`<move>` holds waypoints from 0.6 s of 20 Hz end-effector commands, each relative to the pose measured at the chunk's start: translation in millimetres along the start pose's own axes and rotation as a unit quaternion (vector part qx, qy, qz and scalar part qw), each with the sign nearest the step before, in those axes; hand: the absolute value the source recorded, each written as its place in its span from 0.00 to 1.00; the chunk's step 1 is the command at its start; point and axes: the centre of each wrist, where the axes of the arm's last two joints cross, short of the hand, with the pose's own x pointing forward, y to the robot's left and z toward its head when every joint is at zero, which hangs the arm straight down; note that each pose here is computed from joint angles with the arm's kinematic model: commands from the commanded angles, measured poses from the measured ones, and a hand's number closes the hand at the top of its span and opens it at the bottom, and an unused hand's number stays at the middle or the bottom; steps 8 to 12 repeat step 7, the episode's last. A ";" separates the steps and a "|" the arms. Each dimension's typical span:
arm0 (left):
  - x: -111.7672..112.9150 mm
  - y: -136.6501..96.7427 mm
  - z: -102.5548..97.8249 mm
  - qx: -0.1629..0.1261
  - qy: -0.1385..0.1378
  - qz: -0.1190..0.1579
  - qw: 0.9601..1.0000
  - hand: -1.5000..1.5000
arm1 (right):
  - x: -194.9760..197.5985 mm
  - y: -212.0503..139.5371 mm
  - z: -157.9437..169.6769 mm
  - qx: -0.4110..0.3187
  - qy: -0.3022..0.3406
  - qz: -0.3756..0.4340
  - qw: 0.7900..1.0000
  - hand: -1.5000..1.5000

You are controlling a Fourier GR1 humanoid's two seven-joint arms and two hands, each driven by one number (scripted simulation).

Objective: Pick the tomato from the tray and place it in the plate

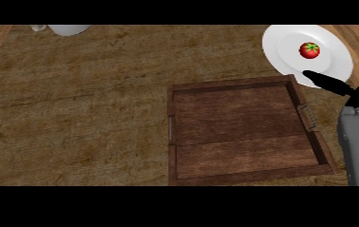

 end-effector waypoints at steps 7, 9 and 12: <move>83.9 -62.6 -20.2 -0.149 -0.187 -0.019 0.971 0.50 | -47.9 -17.4 19.9 0.033 0.003 0.005 0.999 0.00; 83.9 -62.6 -20.2 -0.149 -0.187 -0.019 0.971 0.50 | -47.9 -17.4 19.9 0.033 0.003 0.005 0.999 0.00; 83.9 -62.6 -20.2 -0.149 -0.187 -0.019 0.971 0.50 | -47.9 -17.4 19.9 0.033 0.003 0.005 0.999 0.00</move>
